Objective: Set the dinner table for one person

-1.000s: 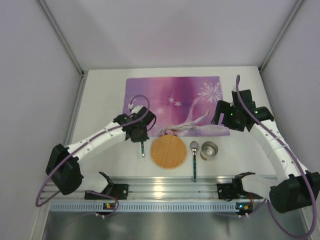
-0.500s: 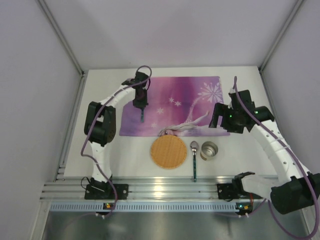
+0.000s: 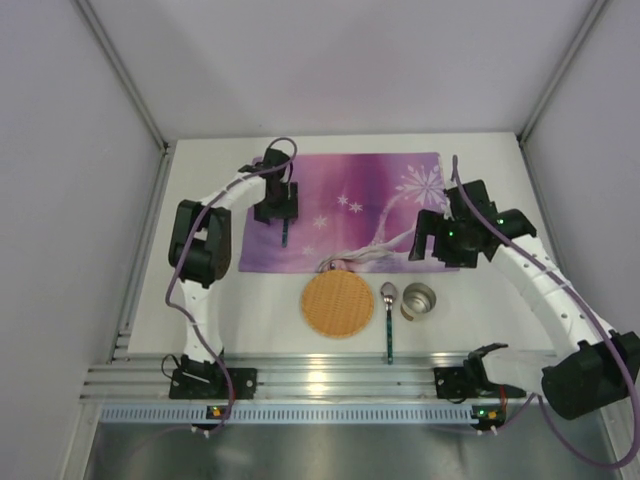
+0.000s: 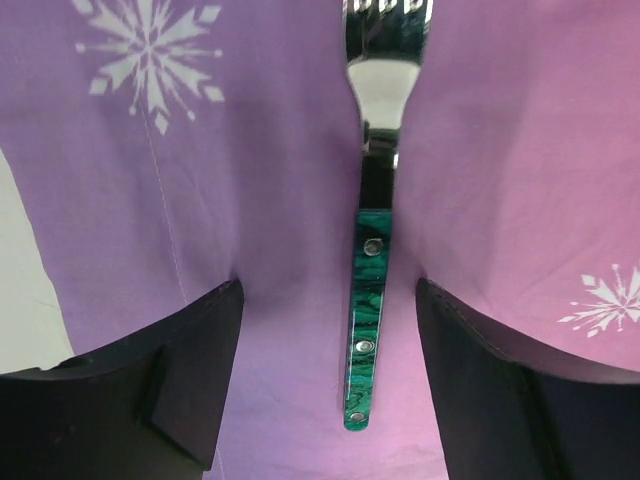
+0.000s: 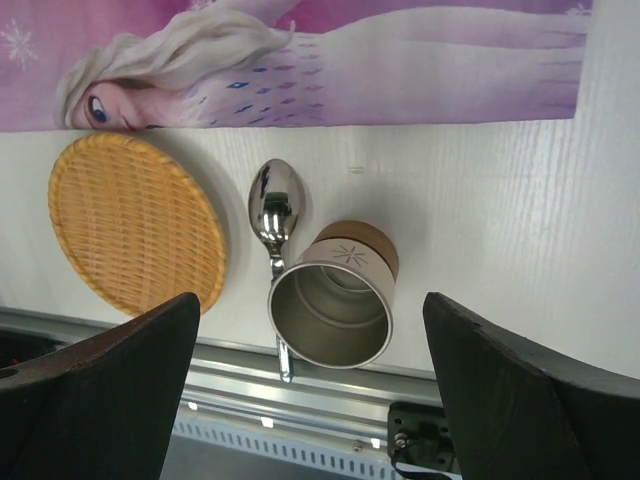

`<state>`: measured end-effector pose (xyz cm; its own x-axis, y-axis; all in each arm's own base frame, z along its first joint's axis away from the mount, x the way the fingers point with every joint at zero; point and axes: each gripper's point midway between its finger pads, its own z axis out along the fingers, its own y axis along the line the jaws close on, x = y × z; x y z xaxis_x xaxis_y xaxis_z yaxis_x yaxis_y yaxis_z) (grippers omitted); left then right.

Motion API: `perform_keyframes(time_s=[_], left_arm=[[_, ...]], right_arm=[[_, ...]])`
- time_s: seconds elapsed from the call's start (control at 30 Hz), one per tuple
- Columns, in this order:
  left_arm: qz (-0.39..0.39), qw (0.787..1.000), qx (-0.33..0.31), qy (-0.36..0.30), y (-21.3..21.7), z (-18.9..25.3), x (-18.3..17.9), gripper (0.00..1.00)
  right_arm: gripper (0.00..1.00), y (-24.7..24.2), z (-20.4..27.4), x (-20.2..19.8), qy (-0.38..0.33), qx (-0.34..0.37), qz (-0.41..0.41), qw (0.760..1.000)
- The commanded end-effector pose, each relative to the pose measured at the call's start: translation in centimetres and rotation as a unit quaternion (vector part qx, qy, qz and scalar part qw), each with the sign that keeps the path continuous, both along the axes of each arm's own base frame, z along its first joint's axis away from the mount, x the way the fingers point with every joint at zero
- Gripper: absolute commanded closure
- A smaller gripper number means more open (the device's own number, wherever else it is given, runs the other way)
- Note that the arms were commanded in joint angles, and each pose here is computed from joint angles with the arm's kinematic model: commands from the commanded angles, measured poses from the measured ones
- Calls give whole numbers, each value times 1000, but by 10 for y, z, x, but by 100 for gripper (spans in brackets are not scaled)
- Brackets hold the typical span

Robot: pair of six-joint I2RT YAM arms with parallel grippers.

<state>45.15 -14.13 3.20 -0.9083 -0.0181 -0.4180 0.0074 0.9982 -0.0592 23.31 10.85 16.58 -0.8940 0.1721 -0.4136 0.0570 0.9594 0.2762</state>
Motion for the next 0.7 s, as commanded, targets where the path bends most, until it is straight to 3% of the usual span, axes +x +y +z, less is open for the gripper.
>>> perform_keyframes(time_s=[0.0,0.23,0.33,0.67], left_arm=[[13,999,-24,-23,-3,21,0,24],[32,997,-62,-34,-6,51,-22,20],[30,997,-67,-40,-5,67,-30,20],[32,995,-66,-64,6,99,-56,21]], right_arm=[[6,27,5,5,-14,28,31,999],[7,94,-4,-15,-23,19,128,991],[7,102,-16,-23,-10,2,133,991],[9,74,-49,-31,23,-60,79,995]])
